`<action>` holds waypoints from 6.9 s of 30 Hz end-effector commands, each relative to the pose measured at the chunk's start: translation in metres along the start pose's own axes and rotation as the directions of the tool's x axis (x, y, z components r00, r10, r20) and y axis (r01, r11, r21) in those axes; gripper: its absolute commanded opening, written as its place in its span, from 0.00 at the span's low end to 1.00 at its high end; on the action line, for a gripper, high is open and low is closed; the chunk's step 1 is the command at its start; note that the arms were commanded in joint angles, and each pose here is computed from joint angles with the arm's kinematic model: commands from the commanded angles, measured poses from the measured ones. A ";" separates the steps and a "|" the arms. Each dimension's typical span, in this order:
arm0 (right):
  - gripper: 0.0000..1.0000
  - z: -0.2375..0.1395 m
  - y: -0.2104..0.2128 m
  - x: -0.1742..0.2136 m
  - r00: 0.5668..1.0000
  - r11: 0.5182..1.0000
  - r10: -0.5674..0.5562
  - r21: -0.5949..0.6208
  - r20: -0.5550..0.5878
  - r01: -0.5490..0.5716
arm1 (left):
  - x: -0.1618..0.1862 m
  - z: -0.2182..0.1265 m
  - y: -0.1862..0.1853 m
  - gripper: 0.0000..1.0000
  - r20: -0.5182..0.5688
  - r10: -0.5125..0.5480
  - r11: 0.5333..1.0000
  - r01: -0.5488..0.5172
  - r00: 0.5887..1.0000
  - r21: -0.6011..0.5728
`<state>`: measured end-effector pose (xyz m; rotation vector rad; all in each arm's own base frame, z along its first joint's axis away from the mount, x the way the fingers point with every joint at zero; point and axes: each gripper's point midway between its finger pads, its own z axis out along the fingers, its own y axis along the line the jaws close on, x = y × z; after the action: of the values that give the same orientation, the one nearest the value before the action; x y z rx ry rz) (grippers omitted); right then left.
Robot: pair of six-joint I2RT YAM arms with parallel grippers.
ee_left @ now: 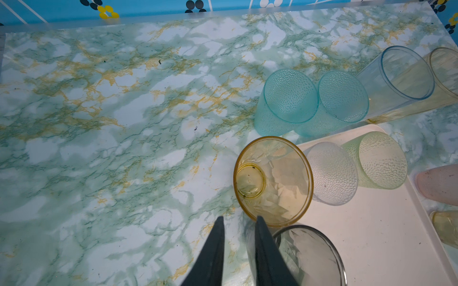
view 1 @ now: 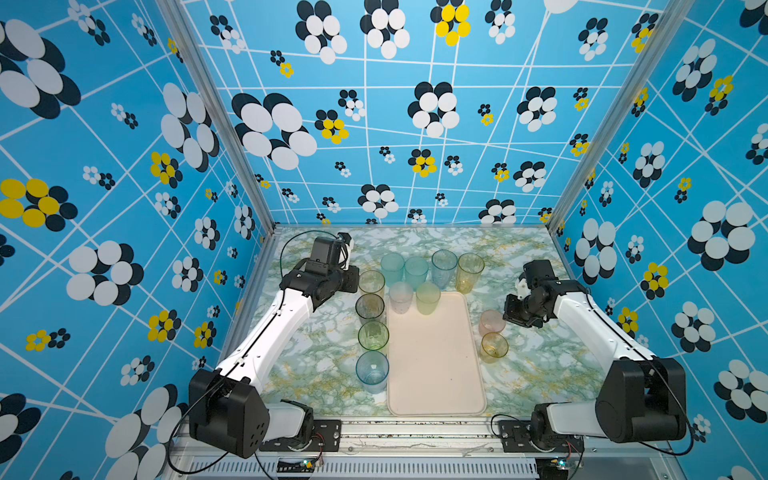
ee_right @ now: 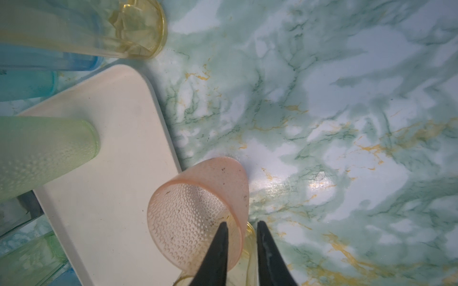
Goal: Place the glasses into the tray
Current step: 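Withdraw the left gripper while the right gripper lowers onto the pink cup, then close the right gripper on the frosted pink cup beside the tray, then carry the pink cup with the right gripper over the tray, then set the pink cup down on the tray and open the right gripper, then move the right gripper to the amber cup beside the tray and grasp it, then lift the amber cup with the right gripper toward the tray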
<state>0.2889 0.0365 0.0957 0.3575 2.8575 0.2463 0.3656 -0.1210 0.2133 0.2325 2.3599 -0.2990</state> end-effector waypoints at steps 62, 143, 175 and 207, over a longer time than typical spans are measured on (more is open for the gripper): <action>0.02 -0.010 0.108 -0.039 0.926 0.920 -0.375 0.142 0.040 0.366 | 0.008 0.010 0.009 0.24 -0.019 -0.026 1.000 0.026 0.999 0.005; 0.30 0.014 0.127 -0.067 0.919 0.914 -0.389 0.150 0.061 0.377 | 0.013 0.014 0.016 0.25 -0.063 -0.022 0.999 0.020 0.998 -0.027; 0.23 -0.051 0.024 0.063 0.967 0.952 -0.253 0.179 -0.004 0.250 | 0.014 -0.002 0.005 0.23 -0.052 0.001 0.999 -0.003 0.999 -0.043; 0.20 -0.014 -0.002 0.079 0.987 0.977 -0.129 0.160 -0.096 0.144 | 0.012 -0.005 0.002 0.22 -0.052 0.013 0.999 -0.015 0.999 -0.038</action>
<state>0.2148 0.0553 0.0986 0.1610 2.9509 0.0007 0.3565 -0.1165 0.1955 0.2327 2.4341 -0.2551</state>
